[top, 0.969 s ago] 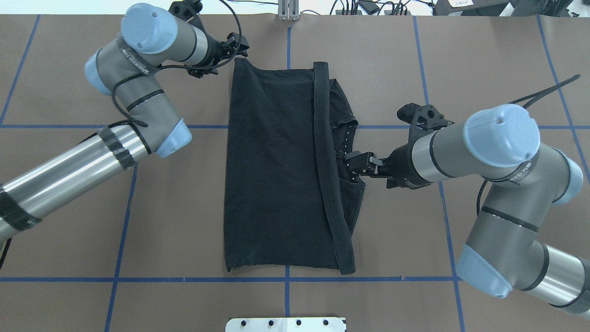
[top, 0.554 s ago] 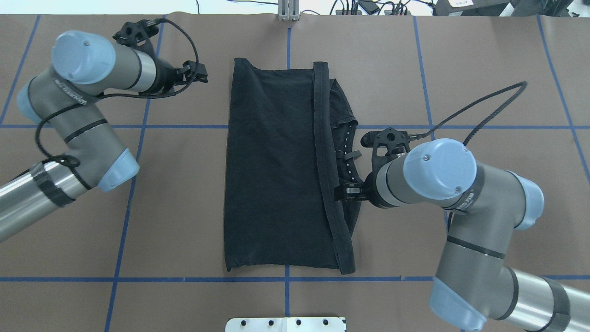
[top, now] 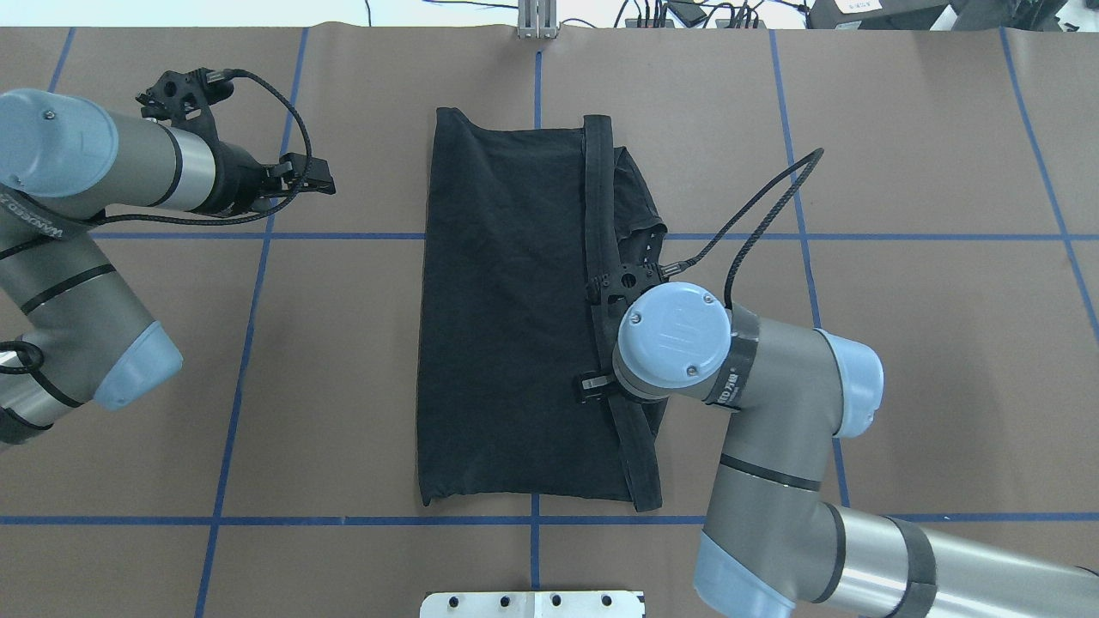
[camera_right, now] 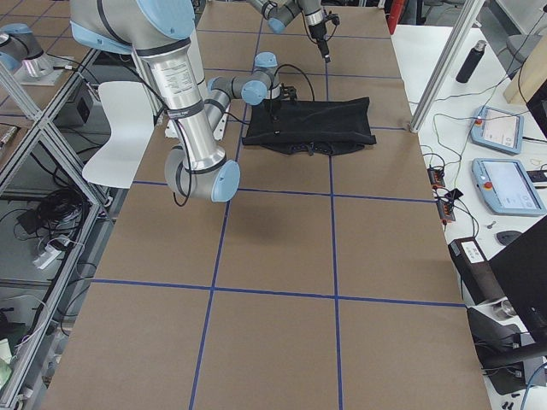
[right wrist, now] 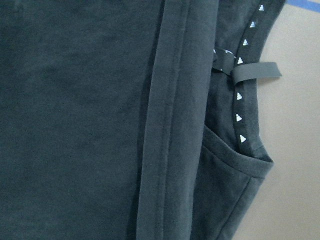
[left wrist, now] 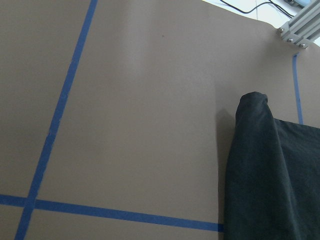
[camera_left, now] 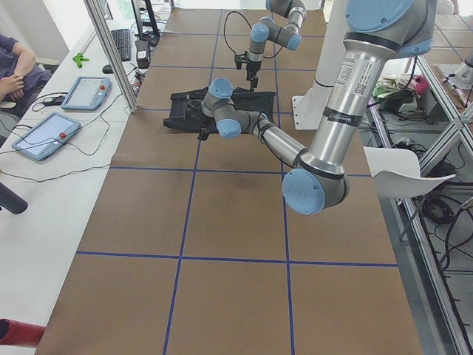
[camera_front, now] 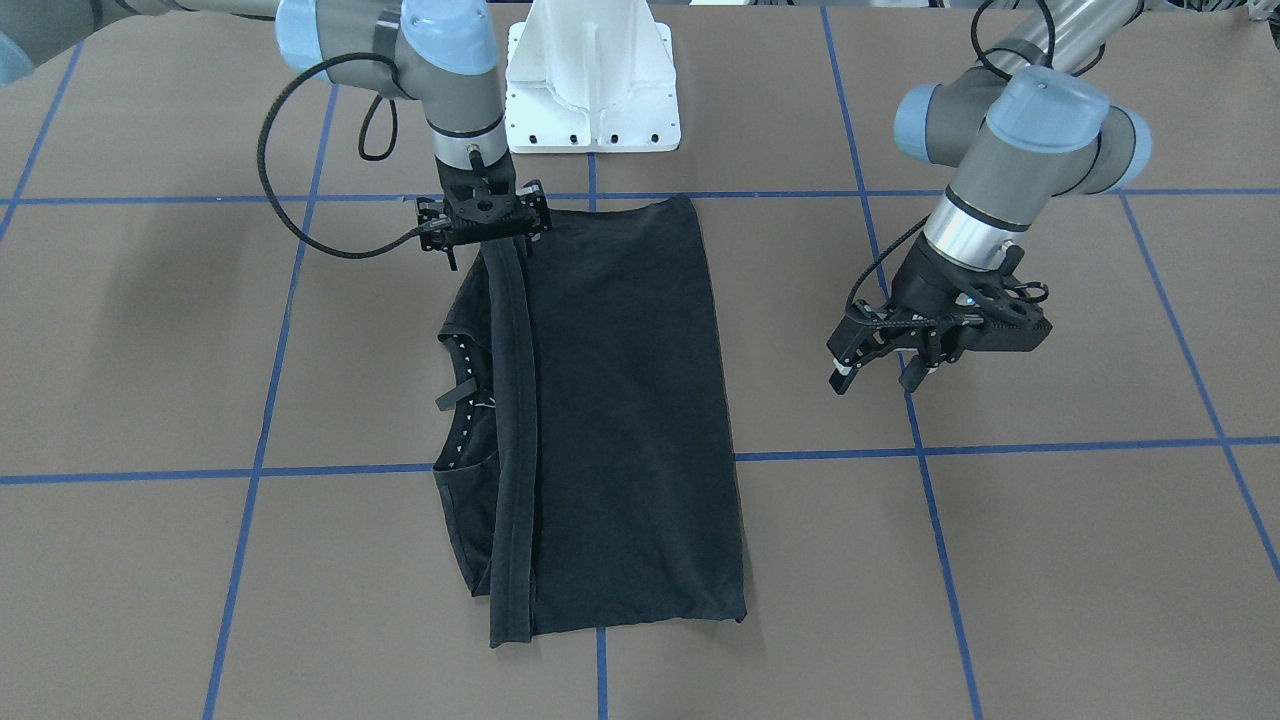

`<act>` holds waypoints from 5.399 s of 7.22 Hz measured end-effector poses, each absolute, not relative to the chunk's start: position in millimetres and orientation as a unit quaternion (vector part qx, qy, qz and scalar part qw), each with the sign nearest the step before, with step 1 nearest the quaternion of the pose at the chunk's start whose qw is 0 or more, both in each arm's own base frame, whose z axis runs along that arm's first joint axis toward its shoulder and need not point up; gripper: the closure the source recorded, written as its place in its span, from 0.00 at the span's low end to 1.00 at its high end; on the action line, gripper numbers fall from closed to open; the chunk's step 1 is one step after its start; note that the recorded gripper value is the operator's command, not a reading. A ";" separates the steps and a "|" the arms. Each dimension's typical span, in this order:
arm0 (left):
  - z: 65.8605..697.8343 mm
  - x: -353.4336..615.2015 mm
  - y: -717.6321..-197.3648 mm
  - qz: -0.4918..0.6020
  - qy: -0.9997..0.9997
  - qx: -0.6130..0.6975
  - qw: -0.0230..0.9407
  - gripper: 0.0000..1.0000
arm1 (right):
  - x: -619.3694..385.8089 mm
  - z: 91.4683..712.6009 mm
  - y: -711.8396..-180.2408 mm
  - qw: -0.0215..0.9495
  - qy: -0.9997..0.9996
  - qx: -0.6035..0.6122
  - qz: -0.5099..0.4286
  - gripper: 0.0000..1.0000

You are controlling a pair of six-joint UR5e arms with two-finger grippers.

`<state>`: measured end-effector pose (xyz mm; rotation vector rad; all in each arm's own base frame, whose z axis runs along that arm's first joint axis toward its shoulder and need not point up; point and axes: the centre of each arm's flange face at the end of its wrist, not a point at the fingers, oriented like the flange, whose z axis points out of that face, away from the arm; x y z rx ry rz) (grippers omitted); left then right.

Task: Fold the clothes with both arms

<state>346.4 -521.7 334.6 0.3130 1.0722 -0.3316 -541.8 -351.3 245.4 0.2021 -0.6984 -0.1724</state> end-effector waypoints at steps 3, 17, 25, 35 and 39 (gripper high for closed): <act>336.4 346.7 -521.1 -0.156 0.505 0.146 0.836 0.00 | -569.9 259.0 -357.5 0.941 -0.316 0.085 -0.088 0.00; 332.9 353.9 -520.7 -0.156 0.508 0.143 0.835 0.00 | -507.0 340.9 -393.7 0.958 -0.263 0.051 -0.096 0.00; 340.7 357.0 -523.5 -0.157 0.503 0.139 0.838 0.00 | -513.6 292.1 -376.1 0.941 -0.303 0.074 -0.129 0.00; 338.8 361.2 -526.3 -0.158 0.506 0.138 0.837 0.00 | -525.9 332.8 -371.1 0.956 -0.257 0.035 -0.139 0.00; 335.7 362.2 -527.3 -0.158 0.507 0.139 0.836 0.00 | -477.1 356.5 -398.0 0.958 -0.257 0.024 -0.127 0.00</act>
